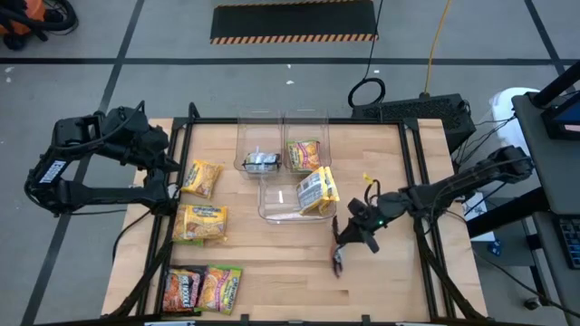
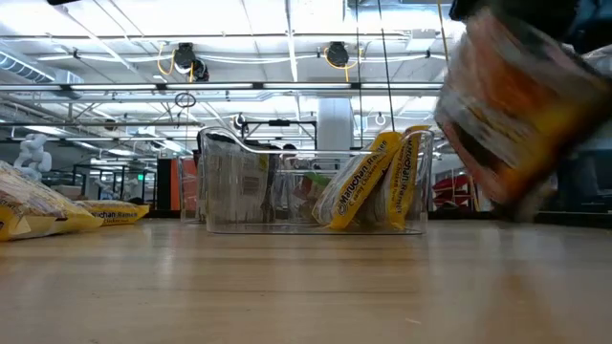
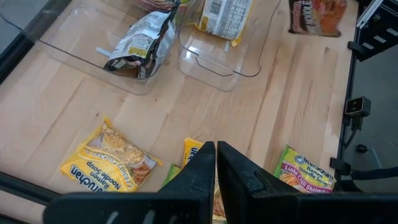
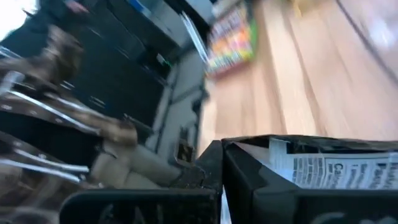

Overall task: Sort Maruchan noodles
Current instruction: Put the black noodle pack into the top left transparent bin

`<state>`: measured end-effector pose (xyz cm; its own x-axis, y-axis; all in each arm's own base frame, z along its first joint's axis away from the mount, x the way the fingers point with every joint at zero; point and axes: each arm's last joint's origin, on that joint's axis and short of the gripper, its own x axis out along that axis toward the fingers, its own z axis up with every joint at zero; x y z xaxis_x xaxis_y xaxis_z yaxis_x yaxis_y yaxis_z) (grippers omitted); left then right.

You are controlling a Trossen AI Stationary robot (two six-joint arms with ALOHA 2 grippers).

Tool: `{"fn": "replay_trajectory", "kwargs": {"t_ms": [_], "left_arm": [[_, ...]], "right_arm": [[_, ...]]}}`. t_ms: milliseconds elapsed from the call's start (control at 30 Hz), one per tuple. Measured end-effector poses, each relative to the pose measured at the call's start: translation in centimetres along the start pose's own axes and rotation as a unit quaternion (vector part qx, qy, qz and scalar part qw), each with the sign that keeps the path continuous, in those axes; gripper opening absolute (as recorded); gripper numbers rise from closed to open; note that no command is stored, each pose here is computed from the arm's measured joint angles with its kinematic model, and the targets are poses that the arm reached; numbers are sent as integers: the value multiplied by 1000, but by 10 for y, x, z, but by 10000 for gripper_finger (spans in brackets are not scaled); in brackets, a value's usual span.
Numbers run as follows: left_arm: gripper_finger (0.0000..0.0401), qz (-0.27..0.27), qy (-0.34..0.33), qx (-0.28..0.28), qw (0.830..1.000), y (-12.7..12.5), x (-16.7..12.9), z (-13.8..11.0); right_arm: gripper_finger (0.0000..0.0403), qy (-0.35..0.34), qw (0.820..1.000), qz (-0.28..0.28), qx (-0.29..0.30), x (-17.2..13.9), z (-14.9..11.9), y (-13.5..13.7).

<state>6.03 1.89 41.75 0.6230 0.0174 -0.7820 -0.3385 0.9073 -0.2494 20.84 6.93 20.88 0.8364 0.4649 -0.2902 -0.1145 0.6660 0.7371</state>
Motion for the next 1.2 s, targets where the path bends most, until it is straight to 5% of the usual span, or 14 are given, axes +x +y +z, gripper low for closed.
{"fn": "replay_trajectory", "kwargs": {"t_ms": [433, 767, 1033, 1200], "left_arm": [[21, 0, 0, 0, 1000, 0, 0, 0], [21, 0, 0, 0, 1000, 0, 0, 0], [21, 0, 0, 3, 1000, 0, 0, 0], [21, 0, 0, 12, 1000, 0, 0, 0]], "right_arm": [[0, -109, 987, -2, -115, -4, 30, 6], [0, -183, 955, -28, -232, -15, 81, 26], [0, -170, 955, -91, -223, -15, 119, 22], [0, -153, 955, -80, -240, -1, 147, 15]]}}
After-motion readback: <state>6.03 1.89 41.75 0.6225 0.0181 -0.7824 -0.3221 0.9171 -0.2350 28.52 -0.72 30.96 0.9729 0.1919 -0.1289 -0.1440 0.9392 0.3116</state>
